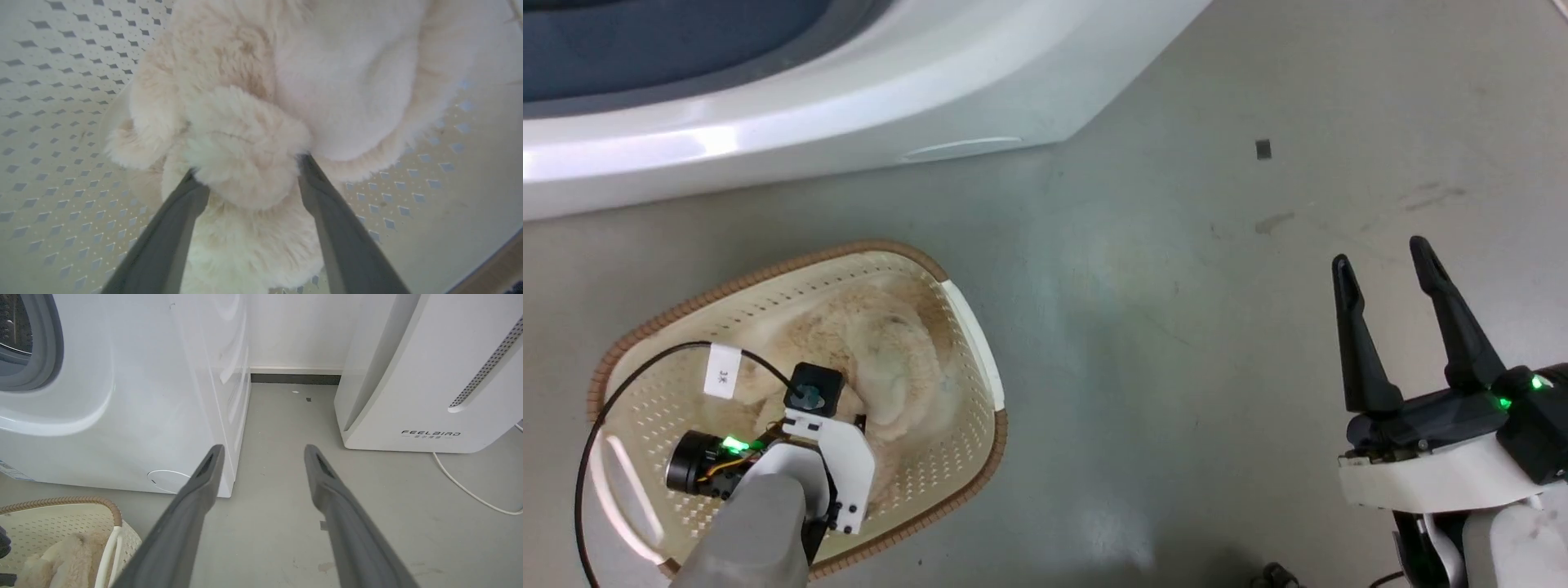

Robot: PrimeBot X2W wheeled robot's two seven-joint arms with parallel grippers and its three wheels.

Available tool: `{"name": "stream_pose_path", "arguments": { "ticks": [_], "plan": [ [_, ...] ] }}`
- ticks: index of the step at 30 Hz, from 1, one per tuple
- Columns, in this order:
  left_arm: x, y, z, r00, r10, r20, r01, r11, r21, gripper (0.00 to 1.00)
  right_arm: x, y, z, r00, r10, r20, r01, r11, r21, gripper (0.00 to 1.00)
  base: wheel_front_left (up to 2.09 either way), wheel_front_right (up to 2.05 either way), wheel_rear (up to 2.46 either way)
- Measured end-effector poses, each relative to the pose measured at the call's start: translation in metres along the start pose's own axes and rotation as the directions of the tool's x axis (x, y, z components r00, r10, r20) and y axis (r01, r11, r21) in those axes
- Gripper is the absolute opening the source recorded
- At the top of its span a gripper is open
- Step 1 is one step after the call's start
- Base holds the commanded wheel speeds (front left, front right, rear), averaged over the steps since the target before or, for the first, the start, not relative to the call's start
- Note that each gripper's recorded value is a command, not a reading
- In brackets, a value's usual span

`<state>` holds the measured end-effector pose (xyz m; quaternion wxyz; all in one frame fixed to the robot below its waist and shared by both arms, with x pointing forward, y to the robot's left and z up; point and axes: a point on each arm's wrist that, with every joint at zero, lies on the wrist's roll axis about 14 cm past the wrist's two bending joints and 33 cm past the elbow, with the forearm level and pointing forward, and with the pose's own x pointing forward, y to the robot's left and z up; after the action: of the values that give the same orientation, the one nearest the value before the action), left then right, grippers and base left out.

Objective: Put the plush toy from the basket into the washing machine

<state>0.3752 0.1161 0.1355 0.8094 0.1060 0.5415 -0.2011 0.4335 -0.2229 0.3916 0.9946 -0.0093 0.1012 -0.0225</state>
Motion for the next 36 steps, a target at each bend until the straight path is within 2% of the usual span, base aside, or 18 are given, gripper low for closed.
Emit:
{"name": "stream_pose_path", "arguments": {
  "ticks": [14,15,16,25,36],
  "plan": [
    [0.031,-0.005,-0.023,0.995,-0.041,-0.096,0.043,0.999,0.022,1.0,0.01,-0.006,-0.021,0.999,-0.017,-0.031,0.017,1.0,-0.002,1.0,0.0,0.0,0.0],
    [0.031,-0.006,-0.023,0.994,-0.044,-0.098,0.046,0.999,0.019,0.29,0.01,-0.006,-0.021,0.999,-0.016,-0.031,0.016,1.0,-0.001,1.0,0.0,0.0,0.0],
    [0.03,-0.007,-0.023,0.994,-0.051,-0.098,0.053,0.999,0.014,0.0,0.011,-0.005,-0.021,1.0,-0.014,-0.028,0.014,1.0,0.0,1.0,0.0,0.0,0.0],
    [0.019,-0.003,-0.014,0.998,-0.04,-0.052,0.04,0.999,-0.011,0.0,0.011,-0.002,-0.007,1.0,-0.005,0.01,0.005,1.0,0.009,1.0,0.0,0.0,0.0],
    [-0.024,-0.004,0.011,0.994,-0.007,0.111,0.011,0.999,-0.041,0.0,-0.002,-0.003,0.035,0.994,-0.01,0.11,0.006,0.999,0.034,1.0,0.0,0.0,0.0]
  ]
}}
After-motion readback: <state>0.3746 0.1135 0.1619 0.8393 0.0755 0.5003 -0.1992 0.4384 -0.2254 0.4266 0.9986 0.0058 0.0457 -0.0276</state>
